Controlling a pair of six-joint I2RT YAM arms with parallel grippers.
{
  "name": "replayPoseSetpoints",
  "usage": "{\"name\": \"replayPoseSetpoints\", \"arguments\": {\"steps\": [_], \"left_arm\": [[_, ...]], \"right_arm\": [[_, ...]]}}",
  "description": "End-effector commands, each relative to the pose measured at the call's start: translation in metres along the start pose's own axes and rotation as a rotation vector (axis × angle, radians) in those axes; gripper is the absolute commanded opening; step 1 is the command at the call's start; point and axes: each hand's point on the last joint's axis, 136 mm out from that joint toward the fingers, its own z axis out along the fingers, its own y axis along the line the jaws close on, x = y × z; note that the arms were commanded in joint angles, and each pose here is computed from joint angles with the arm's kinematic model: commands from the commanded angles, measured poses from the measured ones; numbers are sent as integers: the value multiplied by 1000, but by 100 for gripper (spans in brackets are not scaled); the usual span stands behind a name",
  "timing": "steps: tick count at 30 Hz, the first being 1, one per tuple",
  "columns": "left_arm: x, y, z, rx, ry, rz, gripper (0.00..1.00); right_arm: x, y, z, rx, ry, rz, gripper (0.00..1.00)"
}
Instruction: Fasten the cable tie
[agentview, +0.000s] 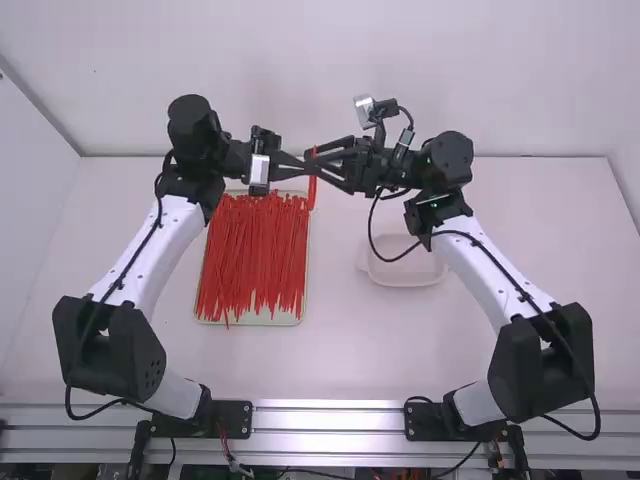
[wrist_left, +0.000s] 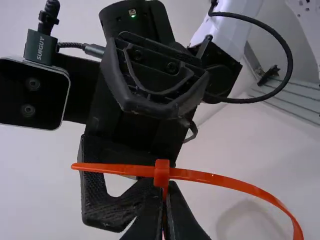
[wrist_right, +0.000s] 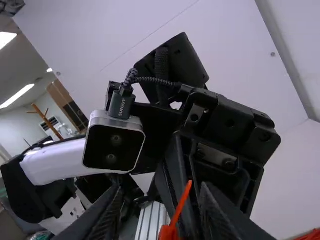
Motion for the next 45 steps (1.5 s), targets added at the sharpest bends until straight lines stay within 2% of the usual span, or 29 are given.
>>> {"name": "replayPoseSetpoints", "arguments": {"steps": [1, 8, 17, 19, 21, 45], "left_arm": [[-4, -5, 3, 20, -17, -14, 2], [-3, -6, 4, 21, -17, -30, 2], [-3, -6, 4, 20, -17, -29, 2], [-3, -6, 4, 20, -17, -29, 2], [-3, -6, 4, 20, -17, -28, 2], [13, -18, 3, 11, -7, -99, 2]], "right_arm": [[-10, 12, 2, -15, -8, -40, 39], [-13, 10, 2, -4, -24, 7, 29], [-13, 10, 2, -3, -22, 11, 24], [-12, 10, 2, -3, -21, -2, 18], [-12, 9, 2, -1, -22, -8, 0], [-11, 10, 2, -4, -17, -34, 0]]}}
